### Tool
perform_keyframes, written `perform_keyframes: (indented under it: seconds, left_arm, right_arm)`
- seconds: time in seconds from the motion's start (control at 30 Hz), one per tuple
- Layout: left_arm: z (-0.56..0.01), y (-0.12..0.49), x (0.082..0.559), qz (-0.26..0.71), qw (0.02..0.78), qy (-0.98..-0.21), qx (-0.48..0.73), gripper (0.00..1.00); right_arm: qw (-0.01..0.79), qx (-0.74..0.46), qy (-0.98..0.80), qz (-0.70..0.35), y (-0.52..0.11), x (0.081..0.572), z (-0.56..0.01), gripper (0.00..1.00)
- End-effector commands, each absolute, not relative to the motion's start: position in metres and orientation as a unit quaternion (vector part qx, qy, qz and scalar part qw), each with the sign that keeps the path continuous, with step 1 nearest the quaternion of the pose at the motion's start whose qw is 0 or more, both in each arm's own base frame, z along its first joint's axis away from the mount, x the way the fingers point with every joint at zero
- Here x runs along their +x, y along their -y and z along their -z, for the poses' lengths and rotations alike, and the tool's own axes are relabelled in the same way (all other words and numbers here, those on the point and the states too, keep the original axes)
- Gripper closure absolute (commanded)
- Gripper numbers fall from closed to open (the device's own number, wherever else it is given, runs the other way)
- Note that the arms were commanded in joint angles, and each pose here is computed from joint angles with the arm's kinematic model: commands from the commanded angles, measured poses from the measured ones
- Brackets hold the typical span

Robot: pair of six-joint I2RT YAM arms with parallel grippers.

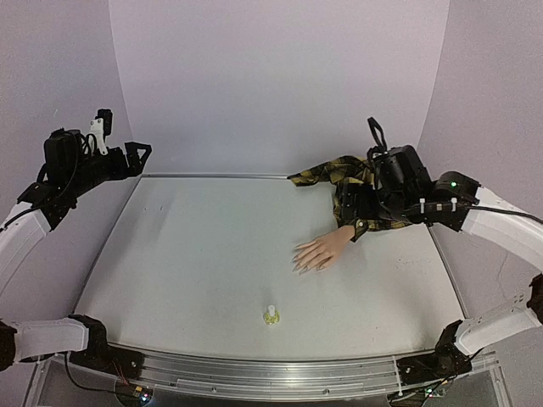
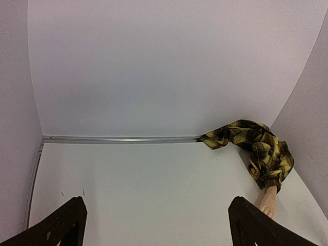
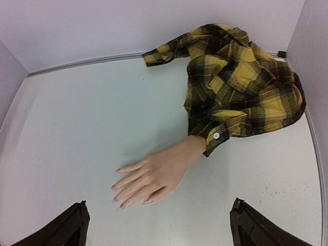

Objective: Paint the nails

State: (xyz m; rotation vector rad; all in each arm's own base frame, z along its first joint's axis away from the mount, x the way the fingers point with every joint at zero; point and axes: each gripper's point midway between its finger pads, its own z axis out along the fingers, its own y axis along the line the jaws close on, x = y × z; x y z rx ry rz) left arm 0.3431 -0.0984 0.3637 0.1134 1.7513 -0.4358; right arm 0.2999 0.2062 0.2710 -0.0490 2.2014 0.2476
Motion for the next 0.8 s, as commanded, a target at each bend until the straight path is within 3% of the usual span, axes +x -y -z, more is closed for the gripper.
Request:
perform_keyframes:
  seconds: [0.0, 0.3, 0.77]
  left_arm:
    - [-0.373, 0.099, 0.338, 0.187, 0.630, -0.752, 0.055, 0.00]
    - [-0.377, 0.100, 0.335, 0.202, 0.618, -0.759, 0.040, 0.00]
    - [-0.351, 0.103, 0.341, 0.202, 0.601, -0.772, 0.041, 0.00]
  right_arm:
    - [0.426, -0.059, -0.894, -0.125, -0.262, 0.290, -0.271, 0.02]
    - [0.310, -0.135, -0.927, -0.164, -0.383, 0.227, -0.208, 0.03]
    - [0.173, -0.190, -0.960, -0.112, -0.409, 0.160, -0.111, 0.31]
